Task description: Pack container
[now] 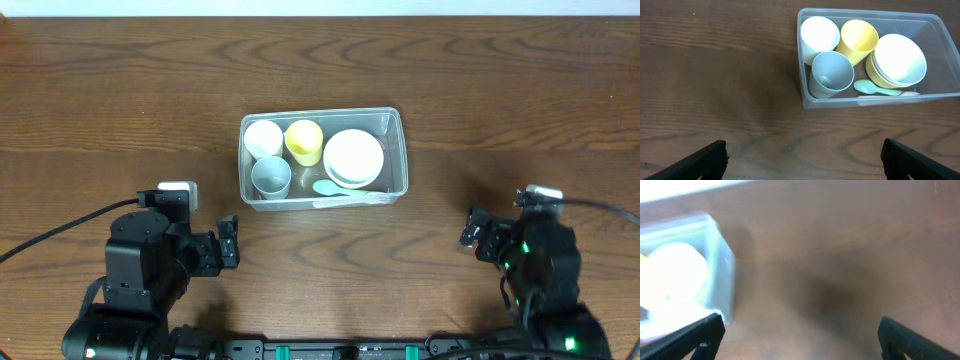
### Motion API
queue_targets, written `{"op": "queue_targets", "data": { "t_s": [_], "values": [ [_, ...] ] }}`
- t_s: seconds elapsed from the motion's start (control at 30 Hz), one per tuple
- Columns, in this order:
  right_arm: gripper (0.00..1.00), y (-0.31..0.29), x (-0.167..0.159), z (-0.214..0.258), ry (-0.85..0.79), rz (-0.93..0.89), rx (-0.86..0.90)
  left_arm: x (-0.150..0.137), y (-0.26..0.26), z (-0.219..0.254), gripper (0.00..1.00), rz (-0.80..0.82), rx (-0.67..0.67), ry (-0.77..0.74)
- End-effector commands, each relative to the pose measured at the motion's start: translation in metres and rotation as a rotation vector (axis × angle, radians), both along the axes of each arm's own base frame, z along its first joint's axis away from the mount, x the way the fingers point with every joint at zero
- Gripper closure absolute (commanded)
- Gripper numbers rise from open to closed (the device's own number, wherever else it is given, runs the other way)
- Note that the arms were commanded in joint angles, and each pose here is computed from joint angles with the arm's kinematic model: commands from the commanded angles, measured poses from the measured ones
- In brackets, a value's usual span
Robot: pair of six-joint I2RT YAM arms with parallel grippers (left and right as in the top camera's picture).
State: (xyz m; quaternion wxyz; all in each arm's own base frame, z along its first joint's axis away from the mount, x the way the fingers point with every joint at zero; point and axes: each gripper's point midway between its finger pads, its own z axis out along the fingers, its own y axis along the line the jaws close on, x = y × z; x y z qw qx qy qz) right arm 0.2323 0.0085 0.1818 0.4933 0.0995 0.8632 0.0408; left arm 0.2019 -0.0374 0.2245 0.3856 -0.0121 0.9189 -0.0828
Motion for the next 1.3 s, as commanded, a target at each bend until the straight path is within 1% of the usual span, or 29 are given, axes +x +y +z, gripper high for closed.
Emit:
{"op": "queue_targets", "data": {
  "t_s": [0.0,0.17,0.27,0.33,0.43,0.53,0.63,1.27],
  "values": [
    [0.01,0.012,-0.004,0.000,-0.148,0.119,-0.047,0.000,-0.001,-0.002,0.02,-0.005,-0.003,0.005],
    [0.01,0.018,0.000,-0.003,-0.375,0.143,-0.037,0.000,-0.001,-0.002,0.02,-0.005,-0.003,0.005],
    [0.01,0.020,0.006,0.006,-0.501,0.170,-0.106,0.000,-0.001,-0.002,0.02,-0.005,-0.003,0.005],
    [0.01,0.020,0.010,0.008,-0.554,0.184,-0.176,0.000,-0.001,-0.002,0.02,-0.005,-0.003,0.005],
    [0.01,0.019,0.013,-0.005,-0.548,0.200,-0.254,0.000,-0.001,-0.002,0.02,-0.005,-0.003,0.005],
    [0.01,0.017,0.012,-0.025,-0.468,0.211,-0.275,0.000,-0.001,-0.002,0.02,-0.005,-0.003,0.005],
    [0.01,0.022,0.012,-0.025,-0.471,0.236,-0.262,0.000,-0.001,-0.002,0.02,-0.005,-0.003,0.005],
    [0.01,0.022,0.012,-0.025,-0.471,0.235,-0.263,0.000,-0.001,-0.002,0.02,-0.005,-0.003,0.005]
  ]
}}
